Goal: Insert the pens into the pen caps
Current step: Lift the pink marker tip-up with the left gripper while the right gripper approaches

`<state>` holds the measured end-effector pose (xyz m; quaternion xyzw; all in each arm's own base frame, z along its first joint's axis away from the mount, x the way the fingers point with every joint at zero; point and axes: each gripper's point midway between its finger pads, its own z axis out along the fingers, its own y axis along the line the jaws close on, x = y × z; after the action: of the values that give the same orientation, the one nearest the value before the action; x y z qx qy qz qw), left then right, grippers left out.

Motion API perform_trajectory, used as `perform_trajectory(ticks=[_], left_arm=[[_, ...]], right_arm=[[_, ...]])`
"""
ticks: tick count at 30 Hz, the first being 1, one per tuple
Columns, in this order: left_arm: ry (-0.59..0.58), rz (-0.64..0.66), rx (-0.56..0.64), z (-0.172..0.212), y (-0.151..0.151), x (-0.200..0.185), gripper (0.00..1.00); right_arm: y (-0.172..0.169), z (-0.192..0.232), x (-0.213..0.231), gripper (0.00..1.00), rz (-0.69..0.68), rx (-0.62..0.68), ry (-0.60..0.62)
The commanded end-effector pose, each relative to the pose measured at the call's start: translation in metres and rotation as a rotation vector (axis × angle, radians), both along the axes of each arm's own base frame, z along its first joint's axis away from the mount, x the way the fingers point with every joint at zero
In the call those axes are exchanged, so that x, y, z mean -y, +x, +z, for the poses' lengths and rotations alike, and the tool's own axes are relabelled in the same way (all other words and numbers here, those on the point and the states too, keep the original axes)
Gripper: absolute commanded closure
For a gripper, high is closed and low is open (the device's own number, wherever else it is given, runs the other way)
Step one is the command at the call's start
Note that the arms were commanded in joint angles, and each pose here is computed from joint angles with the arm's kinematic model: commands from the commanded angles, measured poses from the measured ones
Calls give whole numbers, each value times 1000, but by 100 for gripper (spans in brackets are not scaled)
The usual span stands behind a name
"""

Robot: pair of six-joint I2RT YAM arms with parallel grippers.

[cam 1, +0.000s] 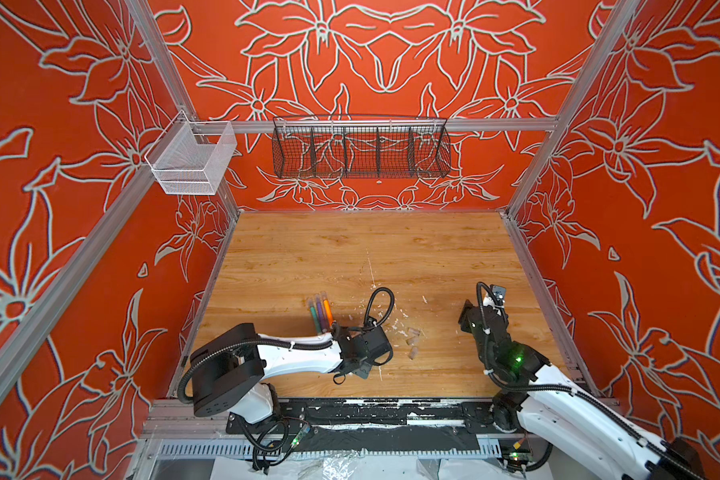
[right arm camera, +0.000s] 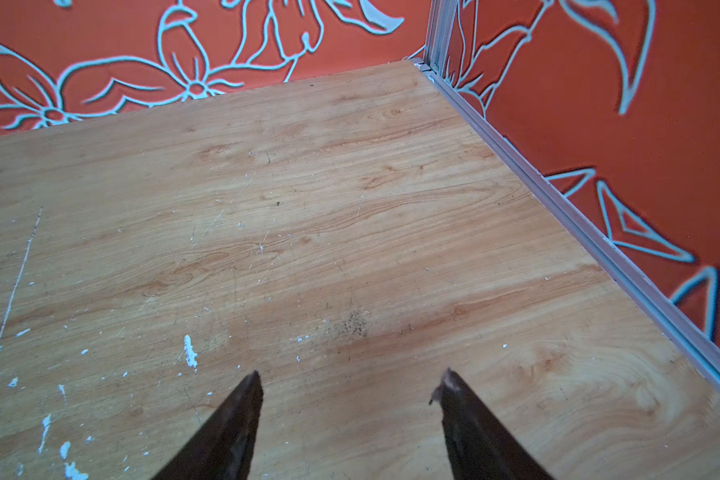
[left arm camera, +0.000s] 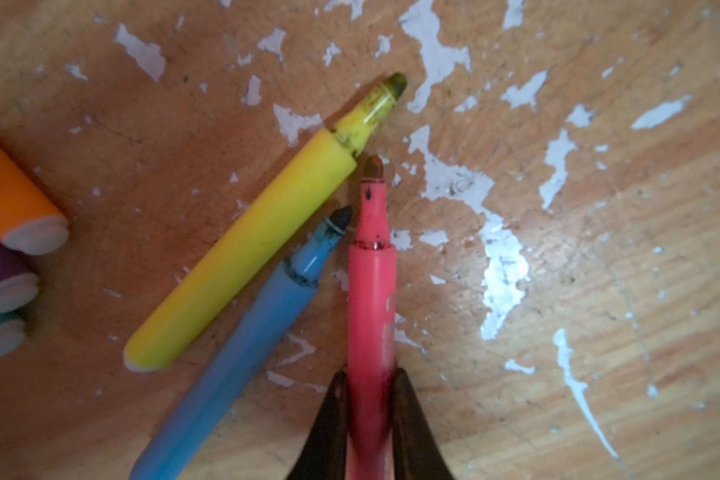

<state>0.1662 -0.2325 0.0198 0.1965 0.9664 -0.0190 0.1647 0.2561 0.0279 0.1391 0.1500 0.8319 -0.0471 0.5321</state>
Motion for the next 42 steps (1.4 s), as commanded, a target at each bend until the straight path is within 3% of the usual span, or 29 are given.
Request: perform_trajectory(ticks=[1, 23, 27, 36, 42], left_arm=[[61, -16, -64, -18, -13, -9, 84], [92, -64, -118, -28, -29, 0, 71], [110, -56, -124, -32, -29, -3, 74], [111, -61, -133, -32, -29, 1, 100], [65, -34, -52, -11, -12, 14, 100]], right_arm=[[0, 3, 1, 31, -10, 6, 21], [0, 4, 1, 31, -13, 8, 16], [0, 3, 1, 30, -11, 6, 16], [-1, 6, -2, 32, 14, 14, 36], [-9, 18, -27, 29, 145, 17, 188]])
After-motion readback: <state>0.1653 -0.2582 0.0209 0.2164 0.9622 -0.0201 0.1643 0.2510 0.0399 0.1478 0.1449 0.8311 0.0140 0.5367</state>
